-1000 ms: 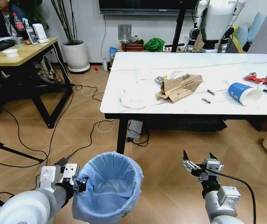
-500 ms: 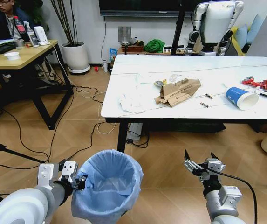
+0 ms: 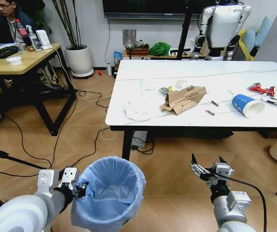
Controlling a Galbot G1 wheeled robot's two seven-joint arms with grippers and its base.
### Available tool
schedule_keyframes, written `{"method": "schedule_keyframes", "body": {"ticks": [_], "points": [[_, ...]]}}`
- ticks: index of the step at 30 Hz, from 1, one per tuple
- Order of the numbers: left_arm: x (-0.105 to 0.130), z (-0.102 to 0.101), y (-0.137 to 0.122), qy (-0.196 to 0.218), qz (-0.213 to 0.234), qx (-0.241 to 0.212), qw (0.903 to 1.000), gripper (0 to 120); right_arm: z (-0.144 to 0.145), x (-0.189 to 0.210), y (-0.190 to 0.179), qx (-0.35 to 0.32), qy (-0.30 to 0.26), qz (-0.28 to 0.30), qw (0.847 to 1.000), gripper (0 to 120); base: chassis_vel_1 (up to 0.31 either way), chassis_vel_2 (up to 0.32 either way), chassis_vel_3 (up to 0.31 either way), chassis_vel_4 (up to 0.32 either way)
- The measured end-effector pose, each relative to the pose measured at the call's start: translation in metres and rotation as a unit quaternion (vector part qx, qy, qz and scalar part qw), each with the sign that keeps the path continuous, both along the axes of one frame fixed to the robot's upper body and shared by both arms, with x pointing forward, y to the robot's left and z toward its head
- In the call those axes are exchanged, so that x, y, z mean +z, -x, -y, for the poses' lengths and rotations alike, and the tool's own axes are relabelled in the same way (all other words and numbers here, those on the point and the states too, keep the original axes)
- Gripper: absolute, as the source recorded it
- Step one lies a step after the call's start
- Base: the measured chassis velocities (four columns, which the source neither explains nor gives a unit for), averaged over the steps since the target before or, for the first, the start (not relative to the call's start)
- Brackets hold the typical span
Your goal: Pick up the trash bin and place the trash from the table into it.
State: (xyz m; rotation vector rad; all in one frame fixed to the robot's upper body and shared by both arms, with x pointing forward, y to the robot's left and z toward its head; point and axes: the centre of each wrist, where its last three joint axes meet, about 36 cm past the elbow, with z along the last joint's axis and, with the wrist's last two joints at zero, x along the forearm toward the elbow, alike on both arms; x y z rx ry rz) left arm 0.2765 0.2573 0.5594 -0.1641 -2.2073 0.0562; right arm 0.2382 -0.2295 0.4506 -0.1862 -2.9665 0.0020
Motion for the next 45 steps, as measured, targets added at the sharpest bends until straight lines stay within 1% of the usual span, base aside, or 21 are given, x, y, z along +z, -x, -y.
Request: {"method": "schedule_keyframes", "body": {"ticks": [6, 13, 22, 26, 31, 45], "points": [[0.005, 0.000, -0.004, 0.000, 0.013, 0.001, 0.9999, 0, 0.002, -0.001, 0.007, -0.002, -0.004, -0.011, 1.000, 100, 0.000, 0.000, 0.000, 0.000], [-0.001, 0.002, 0.000, 0.006, 0.002, 0.003, 1.0000, 0, 0.002, -0.003, 0.010, -0.007, -0.007, -0.019, 1.000, 100, 0.000, 0.000, 0.000, 0.000], [-0.004, 0.003, 0.002, 0.010, 0.003, 0.008, 0.9999, 0, 0.000, 0.001, 0.018, -0.005, -0.012, -0.025, 1.000, 100, 0.000, 0.000, 0.000, 0.000], [-0.006, 0.004, 0.004, 0.015, 0.002, 0.013, 0.9998, 0, 0.000, 0.008, 0.022, -0.007, -0.017, -0.022, 1.000, 100, 0.000, 0.000, 0.000, 0.000], [-0.005, 0.004, 0.003, 0.017, 0.007, 0.016, 0.9997, 0, 0.001, 0.028, 0.026, -0.010, -0.038, -0.013, 0.999, 100, 0.000, 0.000, 0.000, 0.000], [-0.007, 0.006, 0.005, 0.012, 0.006, 0.016, 0.9998, 0, 0.005, 0.050, 0.026, 0.004, -0.039, 0.008, 0.999, 100, 0.000, 0.000, 0.000, 0.000]]}}
